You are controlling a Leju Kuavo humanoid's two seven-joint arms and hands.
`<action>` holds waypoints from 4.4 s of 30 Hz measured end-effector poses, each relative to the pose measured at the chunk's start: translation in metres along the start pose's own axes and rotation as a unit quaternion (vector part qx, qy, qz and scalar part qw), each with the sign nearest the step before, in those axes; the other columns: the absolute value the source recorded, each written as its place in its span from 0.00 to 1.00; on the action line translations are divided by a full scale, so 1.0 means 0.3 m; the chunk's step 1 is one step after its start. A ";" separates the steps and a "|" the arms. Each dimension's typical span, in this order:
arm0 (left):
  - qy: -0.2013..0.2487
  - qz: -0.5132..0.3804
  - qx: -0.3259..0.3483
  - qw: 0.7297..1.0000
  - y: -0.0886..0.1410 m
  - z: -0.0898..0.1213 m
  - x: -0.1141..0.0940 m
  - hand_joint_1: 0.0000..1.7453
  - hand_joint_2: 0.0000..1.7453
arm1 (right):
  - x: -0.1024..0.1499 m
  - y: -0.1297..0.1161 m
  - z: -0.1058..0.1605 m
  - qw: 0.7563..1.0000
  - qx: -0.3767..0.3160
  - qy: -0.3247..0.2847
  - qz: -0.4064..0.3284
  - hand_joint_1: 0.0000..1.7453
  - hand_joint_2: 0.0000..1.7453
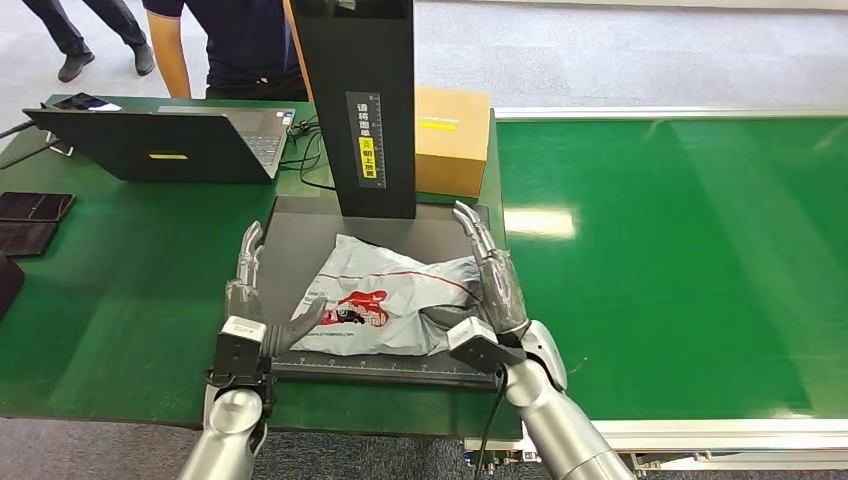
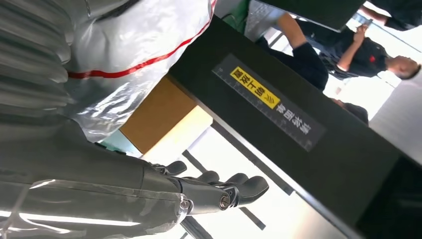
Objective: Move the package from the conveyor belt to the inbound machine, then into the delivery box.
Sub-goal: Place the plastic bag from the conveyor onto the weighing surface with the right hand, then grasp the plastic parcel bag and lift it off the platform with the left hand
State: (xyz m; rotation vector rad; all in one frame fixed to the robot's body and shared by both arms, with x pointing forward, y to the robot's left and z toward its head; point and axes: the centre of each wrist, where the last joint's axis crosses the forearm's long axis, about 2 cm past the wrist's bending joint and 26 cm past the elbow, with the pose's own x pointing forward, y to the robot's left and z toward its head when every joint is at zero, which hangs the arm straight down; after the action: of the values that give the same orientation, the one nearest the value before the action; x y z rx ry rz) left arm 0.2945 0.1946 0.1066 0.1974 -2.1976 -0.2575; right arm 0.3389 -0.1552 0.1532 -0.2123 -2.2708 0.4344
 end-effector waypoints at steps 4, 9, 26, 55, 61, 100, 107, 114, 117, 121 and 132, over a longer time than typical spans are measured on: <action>0.002 -0.002 0.000 1.000 0.004 0.005 -0.003 0.00 1.00 | 0.006 -0.018 0.023 1.000 -0.007 0.005 -0.014 0.00 1.00; 0.005 -0.007 -0.003 1.000 0.008 0.016 -0.006 0.00 1.00 | 0.005 -0.038 0.050 0.999 0.004 0.031 -0.027 0.00 1.00; 0.013 -0.032 -0.018 0.999 0.027 0.046 0.005 0.00 1.00 | -0.036 -0.096 0.113 0.979 0.142 0.145 0.027 0.00 0.00; 0.018 -0.049 -0.017 0.998 0.065 0.072 0.039 0.00 1.00 | 0.027 -0.196 0.122 0.986 0.115 0.114 0.037 0.00 0.00; 0.019 -0.051 -0.018 0.998 0.069 0.074 0.038 0.00 1.00 | 0.056 -0.230 0.115 0.994 0.075 0.078 0.028 0.00 0.75; -0.019 -0.112 -0.309 0.944 0.003 -0.166 0.043 0.00 1.00 | 0.138 -0.274 0.153 0.998 -0.057 -0.013 0.017 0.00 1.00; 0.009 -0.099 -0.402 0.910 0.002 -0.178 -0.001 0.00 1.00 | 0.135 -0.276 0.156 0.998 -0.065 -0.018 0.005 0.00 1.00; 0.046 -0.070 -0.486 0.870 0.063 -0.153 -0.056 0.00 1.00 | 0.130 -0.278 0.150 0.997 -0.075 -0.018 -0.007 0.00 1.00; 0.057 -0.067 -0.515 0.853 0.093 -0.147 -0.078 0.00 1.00 | 0.129 -0.279 0.147 0.997 -0.080 -0.018 -0.009 0.00 1.00; 0.068 -0.086 -0.529 0.842 0.111 -0.159 -0.101 0.01 1.00 | 0.129 -0.280 0.148 0.996 -0.085 -0.017 -0.009 0.00 1.00; 0.073 -0.170 -0.470 0.863 0.081 -0.192 -0.107 1.00 1.00 | 0.137 -0.282 0.163 0.996 -0.091 -0.011 -0.006 0.00 1.00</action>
State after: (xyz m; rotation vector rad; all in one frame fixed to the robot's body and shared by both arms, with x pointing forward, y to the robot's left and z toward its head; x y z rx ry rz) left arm 0.3587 0.2190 0.1217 0.0433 -1.6444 -1.4136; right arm 0.2739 -0.2336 0.1826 -0.2879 -2.3337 0.2247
